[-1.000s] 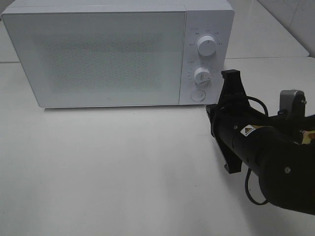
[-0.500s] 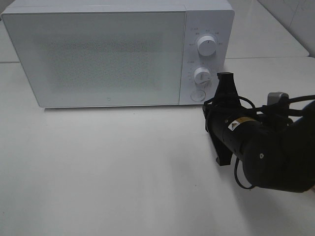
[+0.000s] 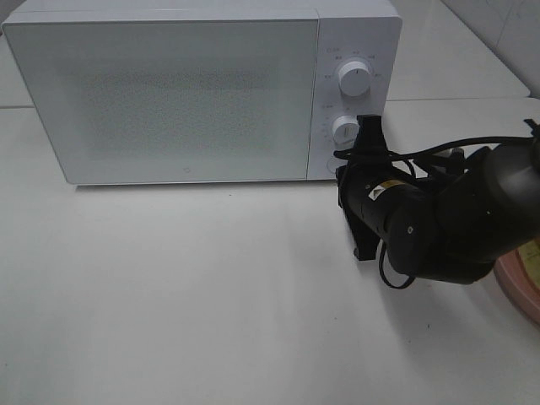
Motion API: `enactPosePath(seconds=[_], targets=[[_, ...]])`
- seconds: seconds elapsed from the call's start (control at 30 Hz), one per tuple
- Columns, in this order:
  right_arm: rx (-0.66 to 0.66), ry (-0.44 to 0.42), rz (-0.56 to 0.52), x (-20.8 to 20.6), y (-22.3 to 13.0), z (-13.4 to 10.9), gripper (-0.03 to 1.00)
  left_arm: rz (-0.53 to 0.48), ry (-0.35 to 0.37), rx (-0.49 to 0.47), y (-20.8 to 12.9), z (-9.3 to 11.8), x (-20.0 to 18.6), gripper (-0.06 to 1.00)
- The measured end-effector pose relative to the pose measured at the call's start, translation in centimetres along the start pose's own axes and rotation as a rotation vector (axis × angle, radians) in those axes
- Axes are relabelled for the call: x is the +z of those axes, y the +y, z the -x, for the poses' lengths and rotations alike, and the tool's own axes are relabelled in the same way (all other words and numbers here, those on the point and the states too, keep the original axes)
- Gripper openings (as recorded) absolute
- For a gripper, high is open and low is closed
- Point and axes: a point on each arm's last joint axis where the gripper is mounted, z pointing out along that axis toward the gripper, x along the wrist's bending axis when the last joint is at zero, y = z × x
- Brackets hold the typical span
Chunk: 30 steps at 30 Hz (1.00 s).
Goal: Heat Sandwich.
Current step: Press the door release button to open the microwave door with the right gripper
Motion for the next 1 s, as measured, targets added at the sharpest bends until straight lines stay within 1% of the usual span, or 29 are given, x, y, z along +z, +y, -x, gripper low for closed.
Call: enactPosePath(seconds=[0.1, 0.4, 1.0], targets=[[0.015, -0.013, -0.007, 1.4, 0.0, 0.2, 0.0, 0.0, 0.0, 0.0, 0.0, 0.0, 0.0, 0.97], [0.035, -0.018, 0.004, 3.7, 0.1, 0.1, 0.0, 0.0, 0.0, 0.0, 0.0, 0.0, 0.0, 0.97], [0.047, -0.01, 0.037, 6.0, 0.7, -0.1, 0.0, 0.0, 0.0, 0.0, 0.0, 0.0, 0.0, 0.97]])
